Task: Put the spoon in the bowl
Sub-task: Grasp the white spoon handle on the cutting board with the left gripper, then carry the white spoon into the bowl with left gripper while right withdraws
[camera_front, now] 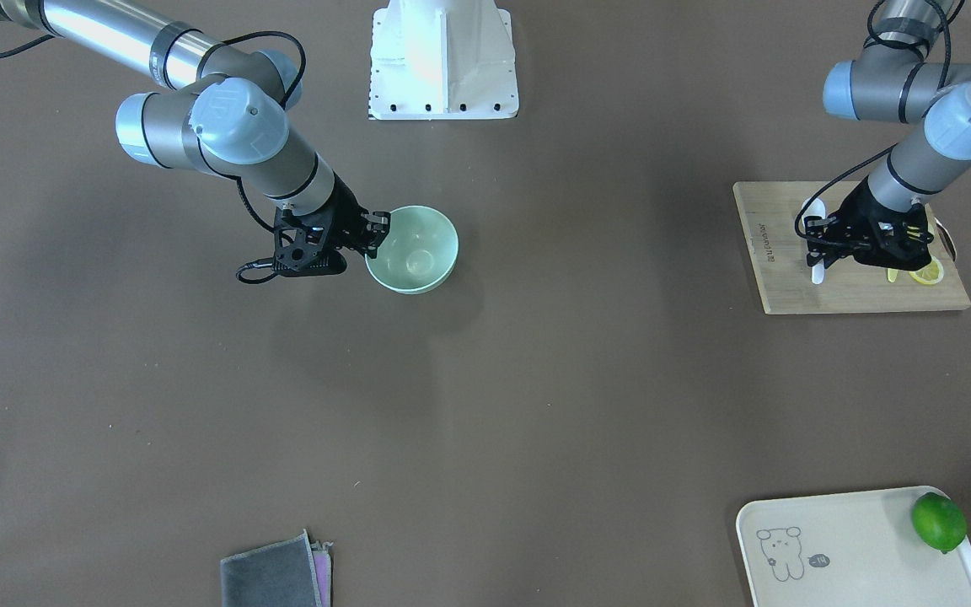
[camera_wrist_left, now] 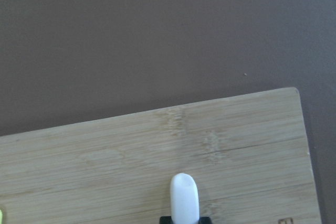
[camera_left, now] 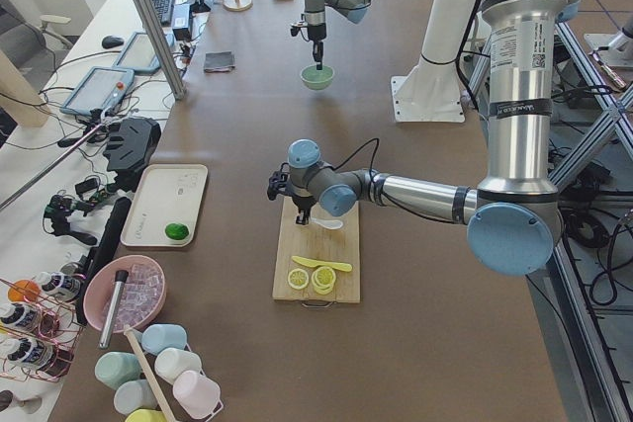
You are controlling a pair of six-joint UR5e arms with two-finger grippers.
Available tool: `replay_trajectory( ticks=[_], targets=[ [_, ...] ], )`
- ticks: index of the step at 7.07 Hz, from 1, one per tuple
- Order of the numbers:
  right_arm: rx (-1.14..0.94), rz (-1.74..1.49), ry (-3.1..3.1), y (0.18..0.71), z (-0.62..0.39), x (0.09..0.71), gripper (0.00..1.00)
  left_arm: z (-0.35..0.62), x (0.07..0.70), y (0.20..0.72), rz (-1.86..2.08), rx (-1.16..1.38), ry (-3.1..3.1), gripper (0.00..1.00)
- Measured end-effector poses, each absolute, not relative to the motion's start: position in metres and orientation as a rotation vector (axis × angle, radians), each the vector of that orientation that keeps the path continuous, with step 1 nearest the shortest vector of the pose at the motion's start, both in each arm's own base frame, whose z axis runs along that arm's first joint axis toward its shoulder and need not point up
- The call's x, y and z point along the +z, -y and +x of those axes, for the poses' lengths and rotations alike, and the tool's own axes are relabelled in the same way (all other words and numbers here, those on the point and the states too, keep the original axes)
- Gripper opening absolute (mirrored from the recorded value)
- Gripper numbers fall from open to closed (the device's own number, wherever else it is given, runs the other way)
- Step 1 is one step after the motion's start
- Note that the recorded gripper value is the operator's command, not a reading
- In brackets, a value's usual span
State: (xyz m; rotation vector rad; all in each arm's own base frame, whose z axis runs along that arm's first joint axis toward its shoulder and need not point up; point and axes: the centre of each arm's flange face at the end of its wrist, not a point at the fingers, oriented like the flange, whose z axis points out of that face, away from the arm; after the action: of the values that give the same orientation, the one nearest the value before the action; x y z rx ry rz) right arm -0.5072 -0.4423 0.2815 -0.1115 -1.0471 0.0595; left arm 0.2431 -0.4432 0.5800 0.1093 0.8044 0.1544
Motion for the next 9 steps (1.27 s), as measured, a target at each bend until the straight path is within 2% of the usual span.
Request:
replay_trajectory(
  ticks=[1,2,3,5,7,9],
  targets=[
    [0.063,-0.113,1.047,0.442,-0.508,0.281,0.2,0.244,0.578,0.444,0.112,0.155,-0.807,0.0],
    [0.069,-0.116,1.048,0.442,-0.508,0.28,0.37,0.246,0.571,0.446,0.118,0.155,-0.814,0.0],
    [0.073,-0.117,1.05,0.443,-0.508,0.278,0.99,0.25,0.556,0.451,0.132,0.156,-0.83,0.0],
    [0.097,-0.102,1.062,0.455,-0.493,0.273,1.0,0.271,0.48,0.477,0.149,0.126,-0.869,0.0],
    [0.134,-0.091,1.085,0.484,-0.444,0.275,1.0,0.31,0.377,0.497,0.121,0.062,-0.911,0.0],
    [0.108,-0.095,1.086,0.509,-0.367,0.321,1.0,0.379,0.294,0.486,0.062,0.007,-0.987,0.0]
  ],
)
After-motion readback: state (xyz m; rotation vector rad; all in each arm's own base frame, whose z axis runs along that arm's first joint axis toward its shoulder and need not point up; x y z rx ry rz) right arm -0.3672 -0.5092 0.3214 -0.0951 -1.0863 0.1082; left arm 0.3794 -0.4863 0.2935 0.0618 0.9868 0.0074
